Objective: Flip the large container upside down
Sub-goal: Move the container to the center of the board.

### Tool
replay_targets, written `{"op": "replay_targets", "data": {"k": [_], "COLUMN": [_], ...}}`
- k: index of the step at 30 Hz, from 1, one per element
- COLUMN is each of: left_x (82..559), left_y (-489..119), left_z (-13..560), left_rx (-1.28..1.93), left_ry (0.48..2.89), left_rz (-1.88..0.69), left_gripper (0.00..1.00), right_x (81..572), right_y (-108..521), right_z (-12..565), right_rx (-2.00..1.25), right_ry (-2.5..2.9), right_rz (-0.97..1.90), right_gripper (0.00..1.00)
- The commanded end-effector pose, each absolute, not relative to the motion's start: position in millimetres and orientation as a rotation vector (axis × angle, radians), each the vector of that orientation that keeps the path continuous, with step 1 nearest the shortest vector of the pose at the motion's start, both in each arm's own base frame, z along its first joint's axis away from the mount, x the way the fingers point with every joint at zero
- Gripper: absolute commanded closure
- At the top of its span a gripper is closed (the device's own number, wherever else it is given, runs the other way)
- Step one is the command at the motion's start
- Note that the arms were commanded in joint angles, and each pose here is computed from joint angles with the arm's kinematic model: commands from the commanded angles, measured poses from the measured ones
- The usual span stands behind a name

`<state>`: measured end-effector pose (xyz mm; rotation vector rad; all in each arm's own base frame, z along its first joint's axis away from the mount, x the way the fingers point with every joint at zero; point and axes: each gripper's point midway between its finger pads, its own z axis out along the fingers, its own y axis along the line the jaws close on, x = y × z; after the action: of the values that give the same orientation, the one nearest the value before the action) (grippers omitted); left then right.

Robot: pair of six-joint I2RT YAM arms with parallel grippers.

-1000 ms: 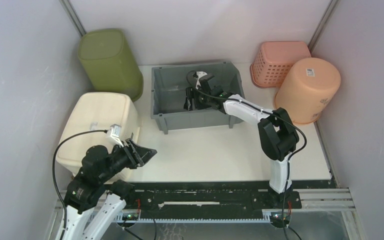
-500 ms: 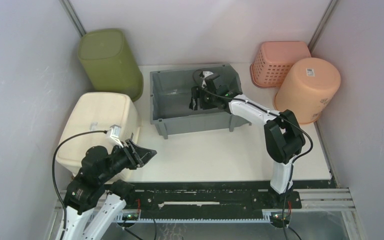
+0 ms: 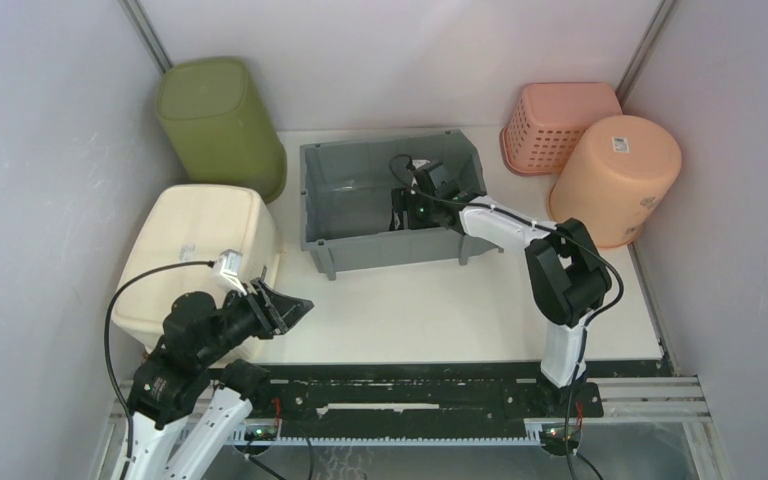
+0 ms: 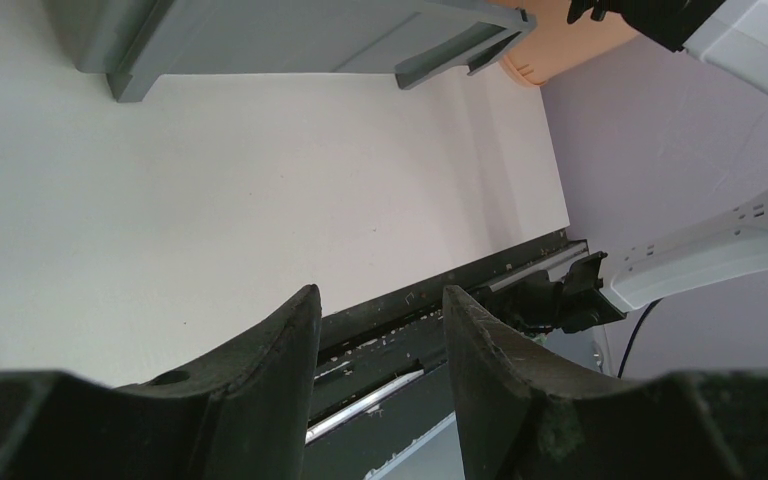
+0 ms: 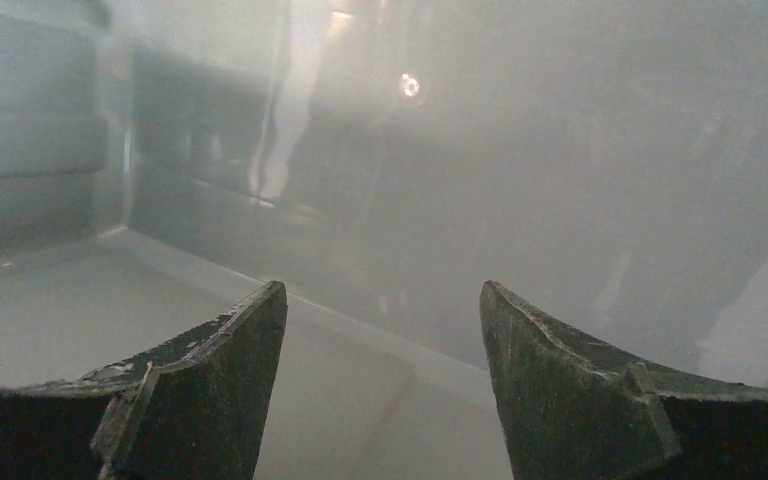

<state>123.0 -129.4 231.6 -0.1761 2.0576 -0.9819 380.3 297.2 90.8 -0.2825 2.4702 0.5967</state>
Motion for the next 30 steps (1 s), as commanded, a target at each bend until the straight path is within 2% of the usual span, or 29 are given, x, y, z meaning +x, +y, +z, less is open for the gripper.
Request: {"op": "replay_targets", "data": {"k": [1, 30], "left_x": [125.0, 121.6], "left_y": [-132.4, -131.6], "left_z": [240.0, 242.7], "left_rx": [-0.176, -0.175], "left_ry": [2.03, 2.009], "left_rz": [-1.011, -1.024], "left_gripper": [0.47, 0.47], "right_x": [368.4, 252.7], "right_y": [303.0, 314.2], "right_z": [111.0, 80.3], "right_rx": [-0.303, -0.393], "right_ry": [2.421, 2.515], "right_rz": [0.628, 0.62], "right_gripper": [0.21, 0.21]}}
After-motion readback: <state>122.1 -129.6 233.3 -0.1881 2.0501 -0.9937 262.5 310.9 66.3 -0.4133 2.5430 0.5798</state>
